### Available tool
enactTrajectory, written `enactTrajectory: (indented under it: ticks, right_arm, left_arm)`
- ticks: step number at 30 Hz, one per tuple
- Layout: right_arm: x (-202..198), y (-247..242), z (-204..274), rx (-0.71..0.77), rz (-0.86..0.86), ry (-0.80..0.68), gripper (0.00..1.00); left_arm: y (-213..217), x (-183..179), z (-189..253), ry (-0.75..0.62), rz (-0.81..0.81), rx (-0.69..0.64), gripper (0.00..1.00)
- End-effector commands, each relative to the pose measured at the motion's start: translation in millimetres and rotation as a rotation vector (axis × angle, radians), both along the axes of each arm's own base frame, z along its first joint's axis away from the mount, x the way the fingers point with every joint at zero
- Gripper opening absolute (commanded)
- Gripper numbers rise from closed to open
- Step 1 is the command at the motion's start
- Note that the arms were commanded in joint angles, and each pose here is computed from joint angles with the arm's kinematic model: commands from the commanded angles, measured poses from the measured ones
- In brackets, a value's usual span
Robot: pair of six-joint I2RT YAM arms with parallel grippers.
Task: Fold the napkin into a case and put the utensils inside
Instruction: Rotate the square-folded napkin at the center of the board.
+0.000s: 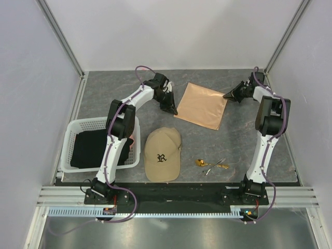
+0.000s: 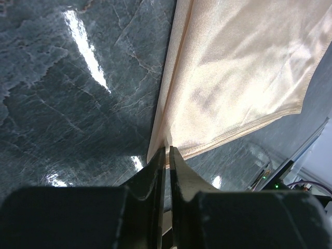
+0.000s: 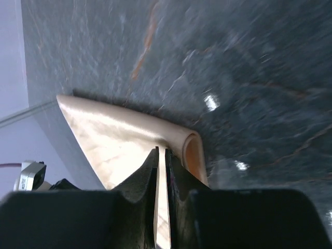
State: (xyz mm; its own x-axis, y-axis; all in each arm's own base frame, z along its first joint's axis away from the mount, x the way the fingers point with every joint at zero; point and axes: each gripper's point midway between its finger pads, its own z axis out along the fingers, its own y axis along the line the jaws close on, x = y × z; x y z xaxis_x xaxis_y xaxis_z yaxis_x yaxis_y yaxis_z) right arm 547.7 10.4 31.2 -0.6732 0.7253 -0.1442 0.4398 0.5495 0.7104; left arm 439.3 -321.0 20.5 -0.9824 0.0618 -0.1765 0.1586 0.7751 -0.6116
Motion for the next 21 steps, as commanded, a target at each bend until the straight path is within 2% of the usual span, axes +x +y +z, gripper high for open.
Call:
enactTrajectory:
  ticks: [1, 8, 11, 13, 14, 16, 17, 18, 19, 20, 21]
  right_arm:
    - [15, -26, -6, -0.043, -0.02, -0.04, 0.15]
    - [26, -36, -7, -0.052, -0.009, -0.054, 0.13]
    - [27, -36, 13, -0.058, -0.003, -0.05, 0.13]
    - [29, -39, 45, -0.088, -0.006, -0.084, 0.18]
    - [25, -45, 55, -0.125, -0.021, -0.055, 0.2]
    - [15, -50, 81, -0.179, -0.015, -0.053, 0.31]
    - [0, -52, 80, -0.202, -0.023, 0.004, 0.34]
    - [-9, -52, 84, -0.217, -0.018, 0.016, 0.42]
    - [-19, -54, 105, -0.238, -0.028, -0.003, 0.46]
    - [-40, -49, 90, -0.23, -0.024, 0.058, 0.5]
    - [-50, -42, 94, -0.206, -0.009, 0.059, 0.55]
  left_arm:
    - [10, -3, -9, -0.001, -0.005, 0.056, 0.13]
    - [9, -6, -13, 0.013, -0.016, 0.05, 0.12]
    - [8, -6, -5, 0.003, -0.025, 0.036, 0.13]
    - [6, -7, 4, -0.007, -0.031, 0.019, 0.13]
    - [5, -8, 7, -0.004, -0.031, 0.012, 0.13]
    - [2, -15, 11, 0.02, -0.04, -0.018, 0.13]
    - [0, -18, 10, 0.03, -0.044, -0.027, 0.13]
    - [0, -26, 4, 0.067, -0.045, -0.039, 0.14]
    - [0, -30, 1, 0.087, -0.044, -0.046, 0.13]
    - [-2, -32, 0, 0.088, -0.047, -0.06, 0.13]
    - [-2, -39, -5, 0.114, -0.045, -0.061, 0.13]
